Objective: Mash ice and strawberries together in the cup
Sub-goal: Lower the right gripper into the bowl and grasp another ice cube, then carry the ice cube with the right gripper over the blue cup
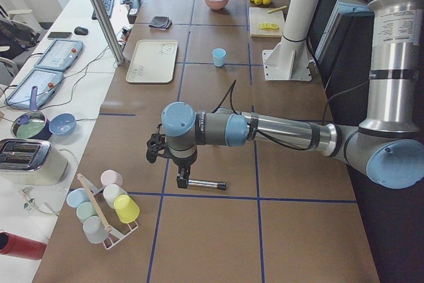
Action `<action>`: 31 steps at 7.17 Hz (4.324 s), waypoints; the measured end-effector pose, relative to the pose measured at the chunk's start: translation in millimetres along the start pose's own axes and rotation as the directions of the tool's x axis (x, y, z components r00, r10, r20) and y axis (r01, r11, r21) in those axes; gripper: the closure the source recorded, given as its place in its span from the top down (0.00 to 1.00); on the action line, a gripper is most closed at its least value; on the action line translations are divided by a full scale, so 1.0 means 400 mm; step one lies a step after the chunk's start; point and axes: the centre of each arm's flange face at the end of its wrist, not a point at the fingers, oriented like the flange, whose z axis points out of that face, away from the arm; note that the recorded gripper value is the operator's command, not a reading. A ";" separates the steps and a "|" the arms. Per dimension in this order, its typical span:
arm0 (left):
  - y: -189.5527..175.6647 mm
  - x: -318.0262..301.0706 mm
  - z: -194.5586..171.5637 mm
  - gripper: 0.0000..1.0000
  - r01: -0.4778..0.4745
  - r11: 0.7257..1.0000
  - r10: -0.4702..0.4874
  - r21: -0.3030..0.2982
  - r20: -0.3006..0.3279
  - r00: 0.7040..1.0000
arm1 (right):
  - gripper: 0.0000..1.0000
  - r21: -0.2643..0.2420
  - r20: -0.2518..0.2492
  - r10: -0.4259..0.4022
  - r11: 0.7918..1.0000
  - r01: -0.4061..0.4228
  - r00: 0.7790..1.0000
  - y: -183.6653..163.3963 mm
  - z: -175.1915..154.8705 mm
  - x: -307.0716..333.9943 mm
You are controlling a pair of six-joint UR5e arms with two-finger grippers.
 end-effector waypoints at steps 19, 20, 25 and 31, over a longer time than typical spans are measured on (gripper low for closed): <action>0.014 0.015 -0.014 1.00 -0.005 1.000 0.005 0.007 0.000 1.000 | 0.00 -0.028 -0.035 0.020 0.999 -0.022 0.999 0.000 0.056 0.017; 0.014 0.015 -0.014 1.00 -0.005 1.000 0.005 0.006 0.000 1.000 | 0.00 -0.025 -0.027 0.018 1.000 -0.018 0.999 0.000 0.046 0.011; 0.017 0.015 -0.013 1.00 -0.004 1.000 0.004 0.005 0.000 1.000 | 0.00 0.078 0.059 0.004 0.997 -0.008 0.998 0.006 -0.230 -0.123; 0.032 0.005 -0.003 1.00 0.012 1.000 -0.012 -0.004 0.000 1.000 | 0.00 -0.022 -0.012 -0.129 0.991 0.129 0.992 0.109 -0.358 -0.955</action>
